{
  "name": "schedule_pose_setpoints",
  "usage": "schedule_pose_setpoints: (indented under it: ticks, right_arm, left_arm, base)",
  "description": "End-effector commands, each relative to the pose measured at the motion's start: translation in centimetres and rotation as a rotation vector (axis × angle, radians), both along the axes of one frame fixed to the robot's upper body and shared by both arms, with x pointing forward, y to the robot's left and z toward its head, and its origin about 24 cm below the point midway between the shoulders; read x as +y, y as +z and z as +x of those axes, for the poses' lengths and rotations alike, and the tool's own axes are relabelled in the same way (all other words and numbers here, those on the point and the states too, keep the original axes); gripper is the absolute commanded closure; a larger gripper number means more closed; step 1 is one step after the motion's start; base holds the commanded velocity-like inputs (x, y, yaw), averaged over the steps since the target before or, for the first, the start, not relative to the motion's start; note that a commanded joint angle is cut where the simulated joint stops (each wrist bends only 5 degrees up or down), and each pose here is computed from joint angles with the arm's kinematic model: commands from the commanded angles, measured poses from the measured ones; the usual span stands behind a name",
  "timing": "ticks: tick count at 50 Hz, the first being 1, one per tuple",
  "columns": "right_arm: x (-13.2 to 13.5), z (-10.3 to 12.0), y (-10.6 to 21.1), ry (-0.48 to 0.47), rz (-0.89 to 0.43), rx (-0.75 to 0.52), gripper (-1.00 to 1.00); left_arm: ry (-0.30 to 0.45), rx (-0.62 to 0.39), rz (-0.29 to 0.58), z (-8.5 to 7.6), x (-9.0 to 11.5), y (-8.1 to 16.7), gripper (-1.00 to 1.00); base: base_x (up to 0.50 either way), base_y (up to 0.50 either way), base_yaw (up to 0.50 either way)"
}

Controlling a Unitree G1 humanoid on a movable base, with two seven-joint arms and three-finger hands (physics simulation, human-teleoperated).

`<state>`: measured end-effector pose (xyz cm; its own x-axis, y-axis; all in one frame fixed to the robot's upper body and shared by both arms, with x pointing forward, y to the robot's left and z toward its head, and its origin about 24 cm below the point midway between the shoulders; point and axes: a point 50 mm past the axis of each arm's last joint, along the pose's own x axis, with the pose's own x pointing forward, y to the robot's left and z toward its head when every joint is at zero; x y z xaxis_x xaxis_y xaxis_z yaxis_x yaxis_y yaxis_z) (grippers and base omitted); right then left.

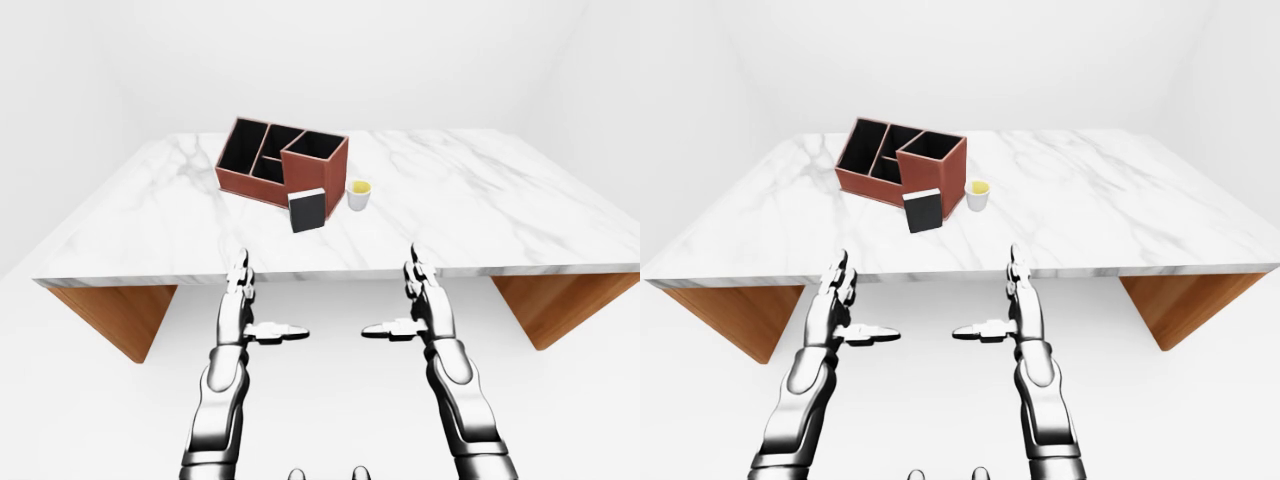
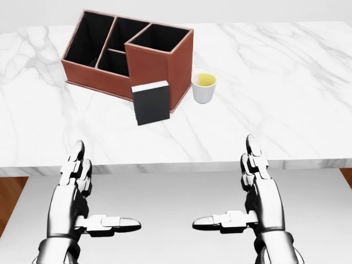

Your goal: Pick up the book and place it in the right compartment of the caddy.

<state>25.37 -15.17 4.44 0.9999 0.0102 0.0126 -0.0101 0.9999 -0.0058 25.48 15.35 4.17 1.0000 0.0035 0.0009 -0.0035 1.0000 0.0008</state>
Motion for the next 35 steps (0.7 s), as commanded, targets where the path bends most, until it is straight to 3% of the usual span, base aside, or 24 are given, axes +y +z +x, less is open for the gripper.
schedule_pose_setpoints:
  ticks: [1,15,35]
  right_arm:
    - [-0.2,-0.1,1.1,0.031,-0.02,-0.045,-1.0]
    - [-0.3,0.5,1.4,0.046,-0.045,-0.071,-1.0]
    - [-0.1,0.3,3.0,0.072,-0.045,-0.106,-1.0]
  left_arm:
    - [0.011,-0.006,0.0,0.4,0.9,0.1,-1.0]
    - [0.025,-0.048,-0.003,0.2,1.7,1.9,-1.0]
    - [0.032,-0.086,0.009,-0.1,2.4,2.2,-1.0]
  base:
    - [0.0,0.0,0.0]
    - [0.0,0.0,0.0]
    - [0.0,0.5,0.0]
